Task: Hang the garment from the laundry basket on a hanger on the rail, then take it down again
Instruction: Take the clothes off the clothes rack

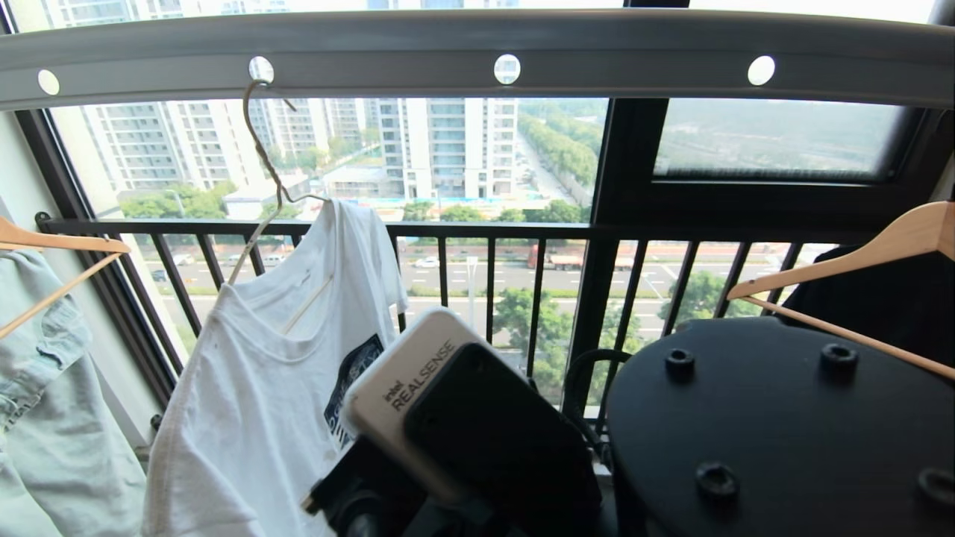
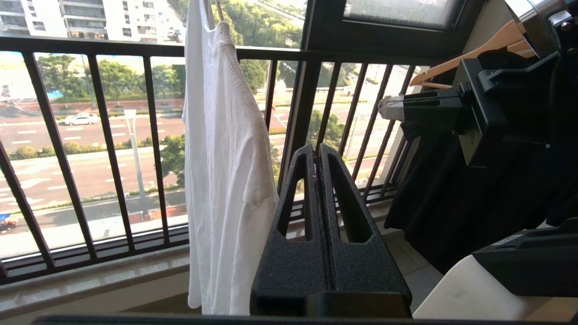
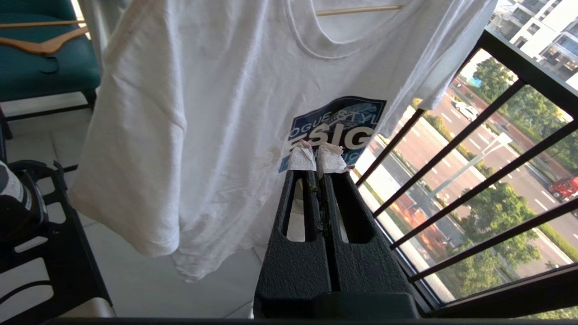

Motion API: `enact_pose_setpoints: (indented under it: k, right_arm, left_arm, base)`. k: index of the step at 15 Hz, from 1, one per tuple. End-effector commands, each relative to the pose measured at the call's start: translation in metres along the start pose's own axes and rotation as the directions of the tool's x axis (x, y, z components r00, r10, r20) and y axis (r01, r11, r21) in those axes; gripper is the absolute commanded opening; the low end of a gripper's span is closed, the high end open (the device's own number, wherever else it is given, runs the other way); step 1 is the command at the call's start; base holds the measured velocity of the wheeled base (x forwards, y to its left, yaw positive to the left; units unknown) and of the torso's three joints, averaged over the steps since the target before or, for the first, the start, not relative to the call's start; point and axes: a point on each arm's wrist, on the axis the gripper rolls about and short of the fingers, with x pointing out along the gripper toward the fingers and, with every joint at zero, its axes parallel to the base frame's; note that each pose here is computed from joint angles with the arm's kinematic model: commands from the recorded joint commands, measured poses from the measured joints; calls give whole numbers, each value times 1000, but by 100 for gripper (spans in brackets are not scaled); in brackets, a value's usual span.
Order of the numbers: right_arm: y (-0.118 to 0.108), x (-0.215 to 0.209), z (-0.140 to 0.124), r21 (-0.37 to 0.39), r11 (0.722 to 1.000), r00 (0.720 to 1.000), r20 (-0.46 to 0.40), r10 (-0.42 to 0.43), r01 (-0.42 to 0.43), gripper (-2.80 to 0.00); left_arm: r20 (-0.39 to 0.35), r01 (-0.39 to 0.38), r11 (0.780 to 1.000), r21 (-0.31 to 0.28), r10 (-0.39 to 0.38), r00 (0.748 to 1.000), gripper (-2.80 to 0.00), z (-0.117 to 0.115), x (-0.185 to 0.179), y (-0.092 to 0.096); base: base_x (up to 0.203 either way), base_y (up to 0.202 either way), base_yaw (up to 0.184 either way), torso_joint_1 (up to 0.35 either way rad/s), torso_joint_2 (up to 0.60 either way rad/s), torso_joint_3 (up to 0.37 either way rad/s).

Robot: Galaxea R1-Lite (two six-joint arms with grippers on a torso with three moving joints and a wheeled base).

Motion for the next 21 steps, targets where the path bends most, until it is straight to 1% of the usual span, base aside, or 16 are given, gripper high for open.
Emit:
enact_pose_setpoints:
  k: [1, 3, 5, 7, 9, 10, 11, 13, 14, 15, 16, 17, 18, 19, 20, 21]
  right_arm:
    - [-43, -42, -7, 23, 994, 995, 11, -103, 103, -280]
    - [-77, -71, -26, 38, 975, 975, -20, -220, 221, -280]
    - [-98, -103, -37, 58, 947, 949, -18, -316, 317, -280]
    - [-117, -135, -49, 60, 894, 896, -19, -444, 444, -280]
    - [-128, -169, -57, 56, 825, 826, 1, -563, 562, -280]
    - [-132, -186, -59, 63, 779, 780, 14, -625, 624, -280]
    - [-134, -204, -59, 68, 716, 716, 16, -697, 695, -280]
    - [-132, -241, -62, 68, 557, 558, 7, -830, 828, -280]
    - [-128, -258, -63, 67, 482, 483, 6, -876, 874, -280]
    - [-123, -273, -64, 58, 390, 390, -2, -921, 919, -280]
    - [-115, -289, -63, 55, 303, 303, -2, -953, 951, -280]
    - [-105, -303, -63, 52, 234, 235, -3, -972, 971, -280]
    - [-94, -314, -66, 47, 188, 188, -7, -982, 981, -280]
    - [-82, -324, -71, 34, 139, 140, -20, -990, 990, -280]
    - [-70, -331, -78, 19, 106, 106, -35, -994, 994, -280]
    - [-61, -334, -85, -2, 88, 88, -57, -994, 996, -280]
  left_arm:
    - [18, 10, 1000, 9, -10, 1000, -280, -14, -9, -1]
    - [17, 21, 1000, 8, -22, 1000, -280, -22, -13, -1]
    - [23, 50, 999, 14, -50, 998, -280, -28, -21, -4]
    - [52, 65, 997, 34, -66, 996, -280, -29, -28, -7]
    - [74, 68, 996, 51, -72, 995, -280, -32, -32, -9]
    - [82, 67, 996, 55, -72, 994, -280, -35, -34, -9]
    - [77, 58, 997, 54, -62, 995, -280, -41, -34, -7]
    - [67, 3, 999, 42, -6, 998, -280, -47, -30, -3]
    - [62, -38, 998, 57, 34, 997, -280, -52, -27, 1]
    - [52, -78, 993, 89, 74, 996, -280, -57, -25, 4]
    - [31, -137, 982, 133, 134, 991, -280, -66, -21, 10]
    - [8, -214, 960, 183, 216, 976, -280, -76, -17, 16]
    - [-12, -264, 941, 212, 273, 962, -280, -86, -14, 22]
    - [-16, -295, 927, 231, 307, 952, -280, -96, -10, 27]
    - [1, -307, 920, 242, 316, 949, -280, -103, -6, 31]
    - [15, -313, 917, 249, 320, 947, -280, -109, -3, 34]
  base:
    - [0, 0, 0, 0, 0, 0]
    - [0, 0, 0, 0, 0, 0]
    - [0, 0, 0, 0, 0, 0]
    - [0, 0, 0, 0, 0, 0]
    - [0, 0, 0, 0, 0, 0]
    - [0, 0, 0, 0, 0, 0]
    - [0, 0, 0, 0, 0, 0]
    - [0, 0, 0, 0, 0, 0]
    - [0, 0, 0, 0, 0, 0]
    - [0, 0, 0, 0, 0, 0]
    - [0, 0, 0, 0, 0, 0]
    - [0, 0, 0, 0, 0, 0]
    - [0, 0, 0, 0, 0, 0]
    - [0, 0, 0, 0, 0, 0]
    - [0, 0, 0, 0, 0, 0]
    - [0, 0, 0, 0, 0, 0]
